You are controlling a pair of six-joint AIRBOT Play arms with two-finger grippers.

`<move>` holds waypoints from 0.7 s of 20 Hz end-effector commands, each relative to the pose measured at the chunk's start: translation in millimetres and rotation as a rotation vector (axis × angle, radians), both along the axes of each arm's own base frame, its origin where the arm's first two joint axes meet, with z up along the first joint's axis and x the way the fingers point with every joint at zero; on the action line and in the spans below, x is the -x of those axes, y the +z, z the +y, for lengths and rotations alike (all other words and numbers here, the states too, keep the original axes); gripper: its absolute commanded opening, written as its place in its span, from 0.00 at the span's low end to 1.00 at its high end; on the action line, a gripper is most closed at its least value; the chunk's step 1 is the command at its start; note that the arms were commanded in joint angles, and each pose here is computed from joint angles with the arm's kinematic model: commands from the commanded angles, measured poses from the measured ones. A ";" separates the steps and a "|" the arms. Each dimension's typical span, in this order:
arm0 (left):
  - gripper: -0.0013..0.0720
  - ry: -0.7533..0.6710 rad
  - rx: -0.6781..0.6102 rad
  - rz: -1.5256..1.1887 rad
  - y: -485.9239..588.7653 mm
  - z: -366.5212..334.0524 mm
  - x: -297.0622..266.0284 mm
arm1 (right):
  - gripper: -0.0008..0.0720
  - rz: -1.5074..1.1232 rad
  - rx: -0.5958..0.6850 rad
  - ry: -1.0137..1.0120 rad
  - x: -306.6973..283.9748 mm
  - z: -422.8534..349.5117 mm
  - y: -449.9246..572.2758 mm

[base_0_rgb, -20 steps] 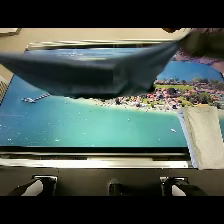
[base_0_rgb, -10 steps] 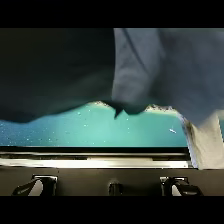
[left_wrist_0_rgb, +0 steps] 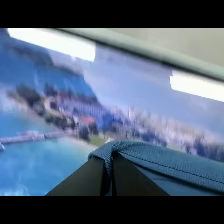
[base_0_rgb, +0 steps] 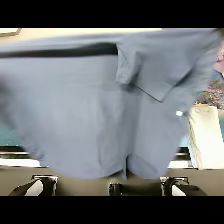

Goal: Fold the clothes and pants, and hang the long-sleeved shirts on hangers.

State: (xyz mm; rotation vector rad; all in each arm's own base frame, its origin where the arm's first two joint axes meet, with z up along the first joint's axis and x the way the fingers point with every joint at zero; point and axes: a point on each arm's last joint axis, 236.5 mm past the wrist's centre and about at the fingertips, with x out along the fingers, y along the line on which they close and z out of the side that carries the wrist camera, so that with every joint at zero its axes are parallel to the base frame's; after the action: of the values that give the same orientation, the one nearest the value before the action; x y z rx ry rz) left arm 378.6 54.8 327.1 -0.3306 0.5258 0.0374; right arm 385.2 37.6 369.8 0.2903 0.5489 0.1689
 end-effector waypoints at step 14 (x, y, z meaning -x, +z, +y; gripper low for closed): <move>0.04 -0.088 0.082 0.430 -342.7 -9.1 -176.6 | 0.05 0.658 0.013 0.000 -181.4 6.3 -383.4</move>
State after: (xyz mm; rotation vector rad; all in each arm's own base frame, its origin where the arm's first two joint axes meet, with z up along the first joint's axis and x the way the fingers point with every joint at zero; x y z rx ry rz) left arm 565.1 53.5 11.5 -0.3836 0.8800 0.0165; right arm 569.9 46.0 11.2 0.3683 1.1477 0.0901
